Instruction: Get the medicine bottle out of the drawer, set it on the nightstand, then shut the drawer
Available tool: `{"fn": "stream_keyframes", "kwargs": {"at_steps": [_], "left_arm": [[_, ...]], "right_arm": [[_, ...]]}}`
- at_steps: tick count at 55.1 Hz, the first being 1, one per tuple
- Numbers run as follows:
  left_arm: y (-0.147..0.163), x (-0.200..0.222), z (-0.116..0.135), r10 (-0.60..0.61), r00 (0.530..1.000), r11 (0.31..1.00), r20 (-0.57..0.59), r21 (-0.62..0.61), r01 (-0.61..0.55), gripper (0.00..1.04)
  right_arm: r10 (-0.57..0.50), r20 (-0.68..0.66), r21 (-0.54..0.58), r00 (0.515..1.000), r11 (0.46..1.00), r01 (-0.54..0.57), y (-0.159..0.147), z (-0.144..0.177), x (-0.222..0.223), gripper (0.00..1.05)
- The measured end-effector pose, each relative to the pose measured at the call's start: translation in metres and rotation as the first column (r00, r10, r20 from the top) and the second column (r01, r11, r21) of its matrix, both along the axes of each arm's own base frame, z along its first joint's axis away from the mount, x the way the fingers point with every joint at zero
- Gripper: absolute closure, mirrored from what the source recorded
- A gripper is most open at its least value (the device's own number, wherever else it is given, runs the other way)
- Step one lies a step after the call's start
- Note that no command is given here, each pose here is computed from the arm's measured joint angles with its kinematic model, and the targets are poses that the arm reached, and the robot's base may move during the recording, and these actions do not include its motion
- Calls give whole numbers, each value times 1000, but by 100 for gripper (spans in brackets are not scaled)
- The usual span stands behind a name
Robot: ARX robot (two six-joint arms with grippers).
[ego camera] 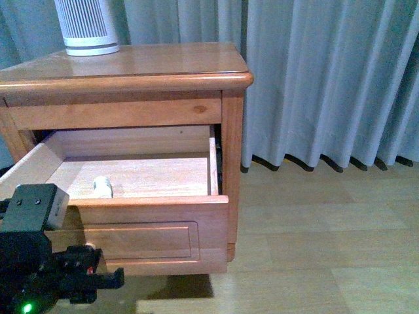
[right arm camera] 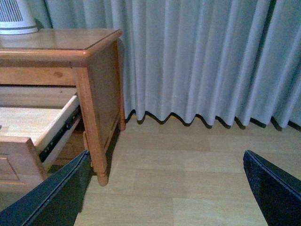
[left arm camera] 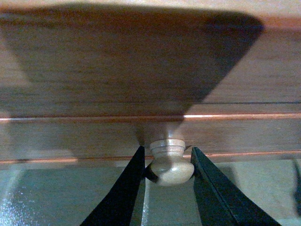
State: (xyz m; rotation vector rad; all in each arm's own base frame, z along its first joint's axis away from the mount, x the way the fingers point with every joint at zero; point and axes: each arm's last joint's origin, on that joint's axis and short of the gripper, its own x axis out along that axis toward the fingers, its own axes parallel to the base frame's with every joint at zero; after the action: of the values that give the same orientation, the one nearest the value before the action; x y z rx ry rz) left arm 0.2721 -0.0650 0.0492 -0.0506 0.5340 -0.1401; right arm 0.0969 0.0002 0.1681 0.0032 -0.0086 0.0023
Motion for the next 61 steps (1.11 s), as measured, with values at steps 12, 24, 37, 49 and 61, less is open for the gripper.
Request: {"fn": "stream_keyframes", "kwargs": {"at_steps": [12,24,37,49,61], "left_arm": [[-10,-18,1,7,1000,1000,-6,-16,-7,79],[-14,-21,2,8,1000,999,-19,-39,-8,75],[-20,-47,2,-151,982,983,-116,-123,137,34],[1,-56,28,-121,984,981,-130,-168,99,6],[31,-71,83,-104,993,963,-63,-254,85,6]], "right_arm": [[0,0,0,1000,1000,0,0,0,0,7],[0,0,0,1000,1000,0,0,0,0,7],[-2,0,0,1000,1000,2,0,0,0,7],[-1,0,0,1000,1000,1,0,0,0,7],[-1,0,0,1000,1000,1,0,0,0,7]]}}
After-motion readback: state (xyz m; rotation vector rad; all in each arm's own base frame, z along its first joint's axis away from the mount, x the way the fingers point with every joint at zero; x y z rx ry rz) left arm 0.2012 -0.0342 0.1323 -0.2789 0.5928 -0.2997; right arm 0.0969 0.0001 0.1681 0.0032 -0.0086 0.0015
